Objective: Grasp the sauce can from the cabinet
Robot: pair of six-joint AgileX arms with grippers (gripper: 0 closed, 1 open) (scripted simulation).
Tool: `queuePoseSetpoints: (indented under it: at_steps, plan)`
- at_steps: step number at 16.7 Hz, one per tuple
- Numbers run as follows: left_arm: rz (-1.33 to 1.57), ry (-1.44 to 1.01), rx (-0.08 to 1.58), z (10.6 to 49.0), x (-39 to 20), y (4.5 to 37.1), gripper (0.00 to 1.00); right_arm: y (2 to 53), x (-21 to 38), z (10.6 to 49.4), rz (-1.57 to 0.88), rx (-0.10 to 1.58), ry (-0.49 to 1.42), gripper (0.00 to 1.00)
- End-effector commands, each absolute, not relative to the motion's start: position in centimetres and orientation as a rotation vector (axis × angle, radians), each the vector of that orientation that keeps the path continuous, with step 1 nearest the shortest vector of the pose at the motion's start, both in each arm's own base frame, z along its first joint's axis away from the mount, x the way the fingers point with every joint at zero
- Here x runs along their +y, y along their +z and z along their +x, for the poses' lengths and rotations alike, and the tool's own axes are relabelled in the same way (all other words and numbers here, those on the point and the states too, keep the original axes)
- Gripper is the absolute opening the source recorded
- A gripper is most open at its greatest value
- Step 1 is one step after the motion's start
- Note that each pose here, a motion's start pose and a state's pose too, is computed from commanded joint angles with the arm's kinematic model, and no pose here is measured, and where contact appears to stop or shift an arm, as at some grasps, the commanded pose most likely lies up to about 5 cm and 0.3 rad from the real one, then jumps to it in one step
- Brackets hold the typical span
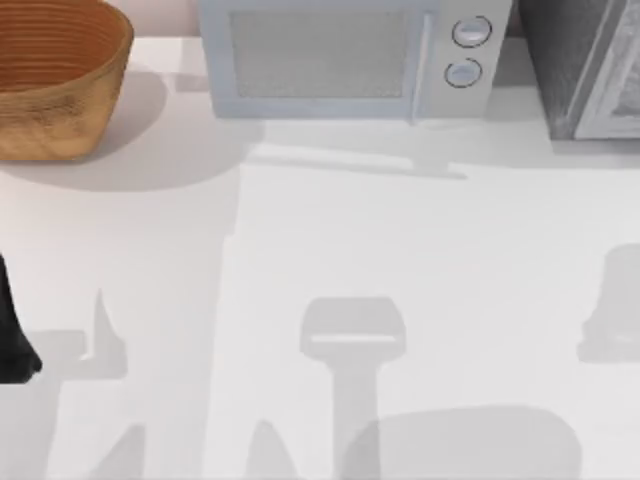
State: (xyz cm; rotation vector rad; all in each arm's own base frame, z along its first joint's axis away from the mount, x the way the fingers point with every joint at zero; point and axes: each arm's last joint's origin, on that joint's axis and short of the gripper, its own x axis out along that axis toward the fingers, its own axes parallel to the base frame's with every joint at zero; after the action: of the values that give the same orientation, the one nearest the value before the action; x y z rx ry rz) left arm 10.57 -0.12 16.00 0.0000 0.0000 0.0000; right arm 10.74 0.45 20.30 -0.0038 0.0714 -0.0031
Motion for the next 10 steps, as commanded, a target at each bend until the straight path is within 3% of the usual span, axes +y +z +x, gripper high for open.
queuePoseSetpoints:
  at_steps: [4,10]
  plan:
    - [0.000,0.000,0.000,10.6,-0.1,16.0,1.00,16.5,-0.1,10.6,0.000,0.011,0.000,0.00]
    - [0.000,0.000,0.000,10.6,-0.1,16.0,1.00,15.9,-0.1,10.6,0.002,0.008,0.002,0.00]
